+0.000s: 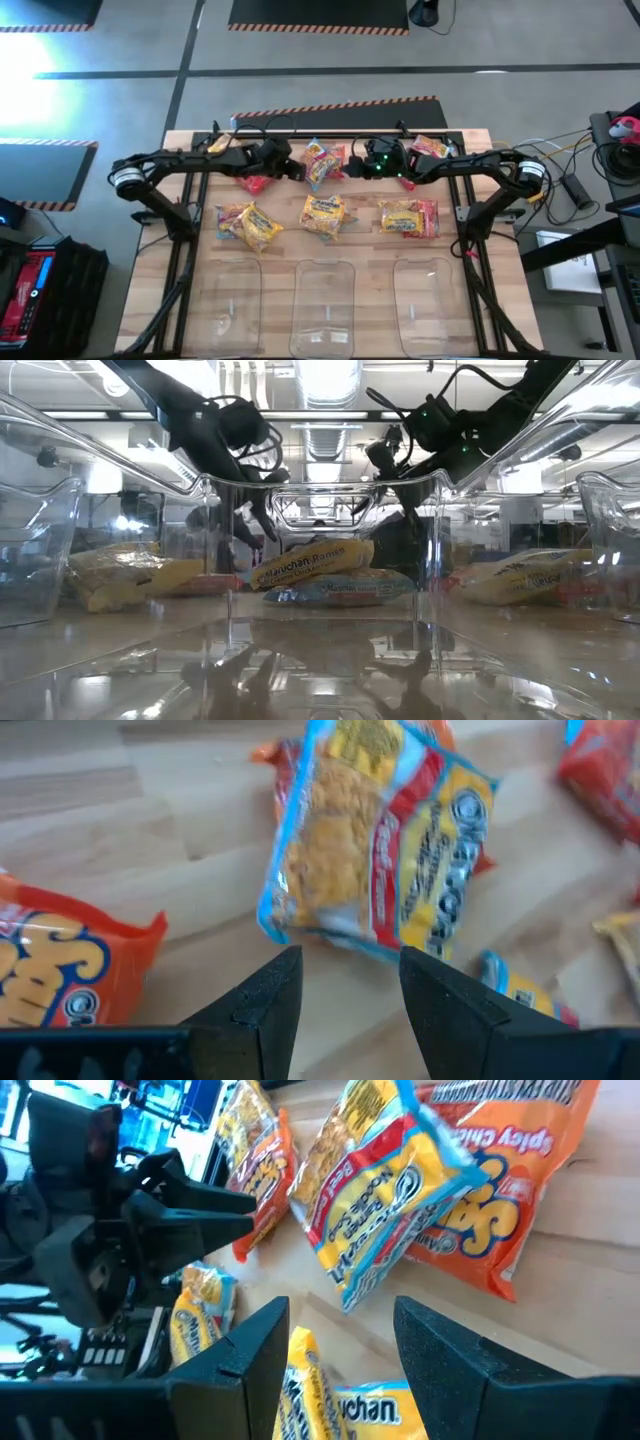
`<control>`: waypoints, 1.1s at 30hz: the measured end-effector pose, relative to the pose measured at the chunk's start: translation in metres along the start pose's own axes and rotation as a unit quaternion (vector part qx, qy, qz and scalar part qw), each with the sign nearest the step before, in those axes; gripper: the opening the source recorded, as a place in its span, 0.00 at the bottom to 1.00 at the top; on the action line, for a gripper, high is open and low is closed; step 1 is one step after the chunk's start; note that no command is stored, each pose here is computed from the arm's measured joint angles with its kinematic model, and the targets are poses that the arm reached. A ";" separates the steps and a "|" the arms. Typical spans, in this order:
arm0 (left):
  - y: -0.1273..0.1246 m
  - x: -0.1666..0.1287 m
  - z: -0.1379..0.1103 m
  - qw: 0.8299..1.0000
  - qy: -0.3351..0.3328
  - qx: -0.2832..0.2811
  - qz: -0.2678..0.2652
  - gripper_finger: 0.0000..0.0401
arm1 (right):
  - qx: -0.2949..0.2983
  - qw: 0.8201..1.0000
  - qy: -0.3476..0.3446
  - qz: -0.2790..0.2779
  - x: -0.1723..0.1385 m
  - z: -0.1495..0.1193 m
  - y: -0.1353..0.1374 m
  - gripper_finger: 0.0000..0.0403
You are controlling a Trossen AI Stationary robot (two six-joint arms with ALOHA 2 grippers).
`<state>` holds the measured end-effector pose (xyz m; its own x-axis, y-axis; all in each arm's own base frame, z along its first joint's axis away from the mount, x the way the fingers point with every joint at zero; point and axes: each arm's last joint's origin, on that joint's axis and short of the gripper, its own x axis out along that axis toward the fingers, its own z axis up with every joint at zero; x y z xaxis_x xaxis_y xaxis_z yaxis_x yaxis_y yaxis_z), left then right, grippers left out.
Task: Sort Maruchan noodles
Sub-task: Put the blue noodle pack into the right transparent bin
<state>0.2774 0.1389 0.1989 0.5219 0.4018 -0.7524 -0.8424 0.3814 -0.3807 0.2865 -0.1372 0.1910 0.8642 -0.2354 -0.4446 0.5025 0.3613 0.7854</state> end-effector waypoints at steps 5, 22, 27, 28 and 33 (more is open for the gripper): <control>0.003 0.012 0.003 0.999 -0.013 -0.030 0.008 0.38 | -0.005 1.000 -0.012 -0.008 0.000 0.001 -0.001 0.42; 0.002 0.052 -0.007 0.997 0.017 -0.074 -0.027 0.38 | -0.002 0.999 -0.006 -0.035 0.011 -0.004 -0.012 0.42; 0.005 0.061 -0.011 0.996 0.029 -0.084 -0.019 0.38 | 0.007 0.999 0.005 -0.050 0.025 -0.010 -0.026 0.42; 0.006 0.062 -0.012 0.996 0.032 -0.085 -0.018 0.38 | 0.011 0.999 0.004 -0.049 0.029 -0.011 -0.028 0.42; 0.006 0.065 -0.013 0.995 0.036 -0.088 -0.021 0.38 | 0.026 0.999 -0.009 -0.018 0.045 -0.014 -0.036 0.42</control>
<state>0.3046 0.1561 0.1408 0.5512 0.3248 -0.7686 -0.8340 0.2423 -0.4957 0.3071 -0.1486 0.1367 0.8445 -0.2638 -0.4661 0.5315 0.3056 0.7900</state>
